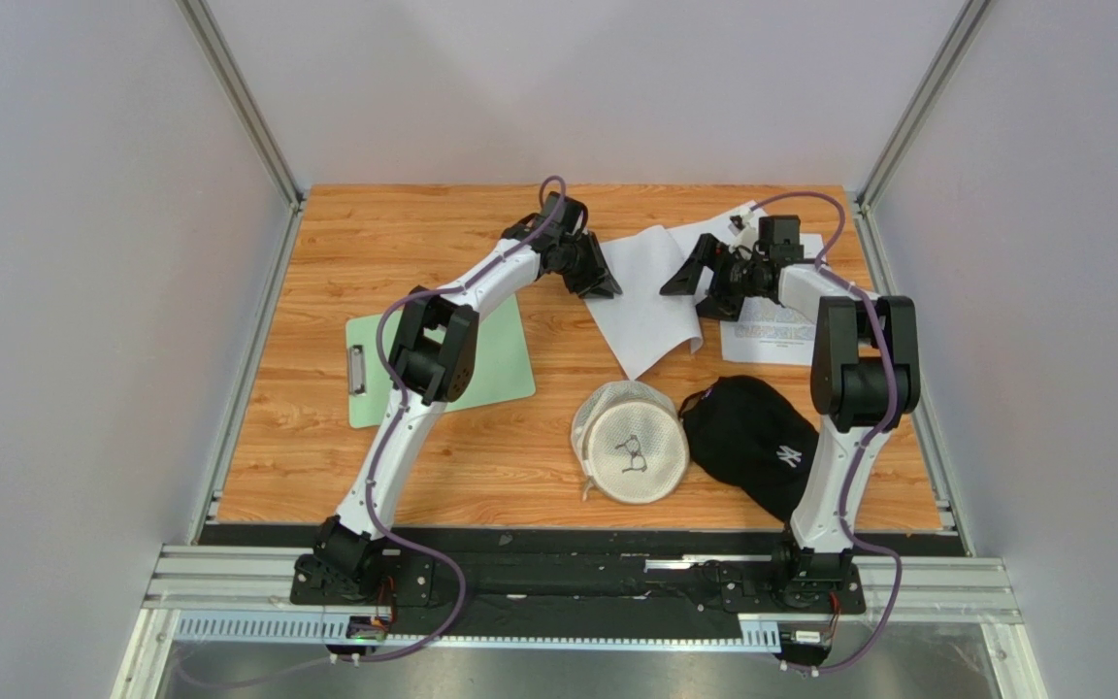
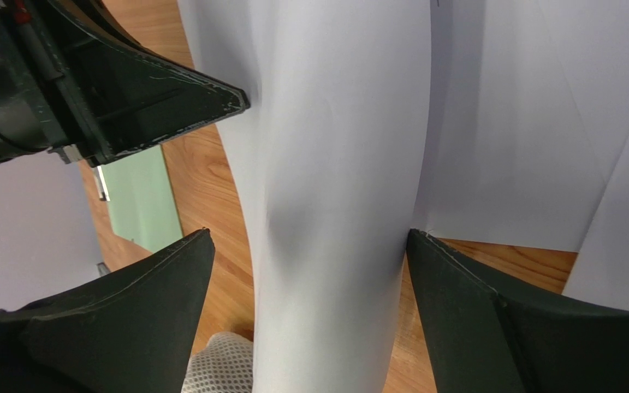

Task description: Put the files into the folder

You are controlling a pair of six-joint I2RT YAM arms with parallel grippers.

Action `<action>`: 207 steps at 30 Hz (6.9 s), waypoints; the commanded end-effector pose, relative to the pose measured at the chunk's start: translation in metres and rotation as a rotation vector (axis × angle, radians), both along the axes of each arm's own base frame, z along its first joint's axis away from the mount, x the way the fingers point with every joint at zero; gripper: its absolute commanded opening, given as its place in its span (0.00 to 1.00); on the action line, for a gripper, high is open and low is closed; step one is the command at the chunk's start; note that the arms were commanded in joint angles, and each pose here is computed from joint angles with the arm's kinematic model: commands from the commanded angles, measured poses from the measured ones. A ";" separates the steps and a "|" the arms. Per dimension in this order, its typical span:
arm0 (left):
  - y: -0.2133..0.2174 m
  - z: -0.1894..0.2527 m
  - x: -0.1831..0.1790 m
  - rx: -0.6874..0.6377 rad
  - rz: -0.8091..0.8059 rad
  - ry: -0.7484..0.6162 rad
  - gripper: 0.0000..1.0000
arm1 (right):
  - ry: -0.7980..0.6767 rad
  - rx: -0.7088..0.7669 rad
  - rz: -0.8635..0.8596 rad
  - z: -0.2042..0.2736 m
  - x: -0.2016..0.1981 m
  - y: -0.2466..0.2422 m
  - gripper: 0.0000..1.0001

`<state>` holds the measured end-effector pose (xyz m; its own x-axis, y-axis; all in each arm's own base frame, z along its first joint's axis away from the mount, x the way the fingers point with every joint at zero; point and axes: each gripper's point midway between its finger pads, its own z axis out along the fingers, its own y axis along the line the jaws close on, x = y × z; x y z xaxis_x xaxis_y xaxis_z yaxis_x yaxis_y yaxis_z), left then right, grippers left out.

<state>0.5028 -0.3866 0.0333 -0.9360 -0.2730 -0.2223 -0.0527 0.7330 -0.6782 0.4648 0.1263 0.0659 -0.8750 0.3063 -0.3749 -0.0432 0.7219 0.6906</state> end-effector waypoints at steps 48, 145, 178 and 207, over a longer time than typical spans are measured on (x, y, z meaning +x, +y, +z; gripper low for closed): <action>0.008 0.022 -0.007 -0.018 -0.033 -0.003 0.30 | -0.077 0.461 -0.033 0.080 -0.016 0.006 0.79; 0.394 0.107 -0.162 0.255 0.532 -0.086 0.62 | -0.266 -0.015 0.832 0.042 -0.083 0.297 0.00; 0.345 0.009 -0.127 0.212 0.599 0.174 0.45 | -0.098 0.157 0.464 0.047 -0.084 0.275 0.60; 0.421 0.061 -0.146 0.668 0.313 0.073 0.59 | -0.268 0.088 0.612 0.019 -0.048 0.288 0.00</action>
